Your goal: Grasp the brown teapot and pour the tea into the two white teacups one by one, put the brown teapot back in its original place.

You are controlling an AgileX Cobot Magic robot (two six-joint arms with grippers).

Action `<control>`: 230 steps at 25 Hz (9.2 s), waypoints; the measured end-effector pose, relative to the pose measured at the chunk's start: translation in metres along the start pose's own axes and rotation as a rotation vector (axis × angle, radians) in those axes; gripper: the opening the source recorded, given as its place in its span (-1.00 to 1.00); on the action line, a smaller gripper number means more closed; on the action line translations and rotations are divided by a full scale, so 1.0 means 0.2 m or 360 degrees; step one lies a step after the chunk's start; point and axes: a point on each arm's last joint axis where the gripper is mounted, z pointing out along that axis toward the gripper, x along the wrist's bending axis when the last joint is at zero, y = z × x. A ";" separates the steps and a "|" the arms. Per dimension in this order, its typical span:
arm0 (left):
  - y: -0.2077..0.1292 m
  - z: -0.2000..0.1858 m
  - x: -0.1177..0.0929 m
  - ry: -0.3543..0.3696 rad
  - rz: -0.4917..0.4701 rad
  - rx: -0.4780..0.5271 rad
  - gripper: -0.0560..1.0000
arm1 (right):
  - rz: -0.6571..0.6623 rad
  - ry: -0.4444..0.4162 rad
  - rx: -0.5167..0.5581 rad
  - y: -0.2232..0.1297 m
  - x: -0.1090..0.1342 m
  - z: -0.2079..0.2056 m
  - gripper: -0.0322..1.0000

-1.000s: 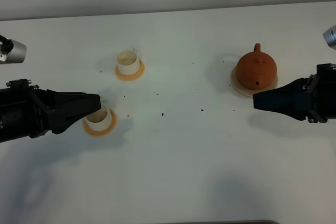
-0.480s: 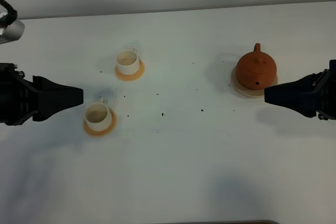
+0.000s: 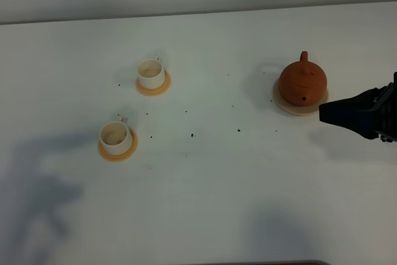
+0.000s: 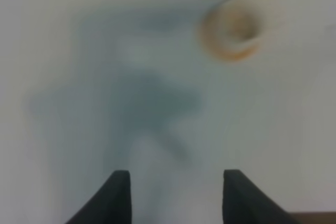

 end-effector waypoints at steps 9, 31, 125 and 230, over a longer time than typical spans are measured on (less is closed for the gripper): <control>-0.26 -0.08 0.10 0.0339 -0.0153 -0.0113 -0.16 | 0.0001 -0.0001 -0.0001 0.00 0.00 0.00 -0.47; -0.59 0.00 0.02 0.0063 -0.0037 -0.0547 -0.16 | -0.0017 0.0020 0.0013 0.00 0.02 0.01 -0.47; -0.66 -0.04 0.00 0.0128 -0.0173 -0.0741 -0.17 | -0.0802 -0.0995 0.1016 0.68 -0.84 1.07 0.06; -0.66 -0.04 0.00 0.0127 -0.0172 -0.0741 -0.17 | 0.0116 -0.0845 0.1332 0.45 -0.80 0.90 0.03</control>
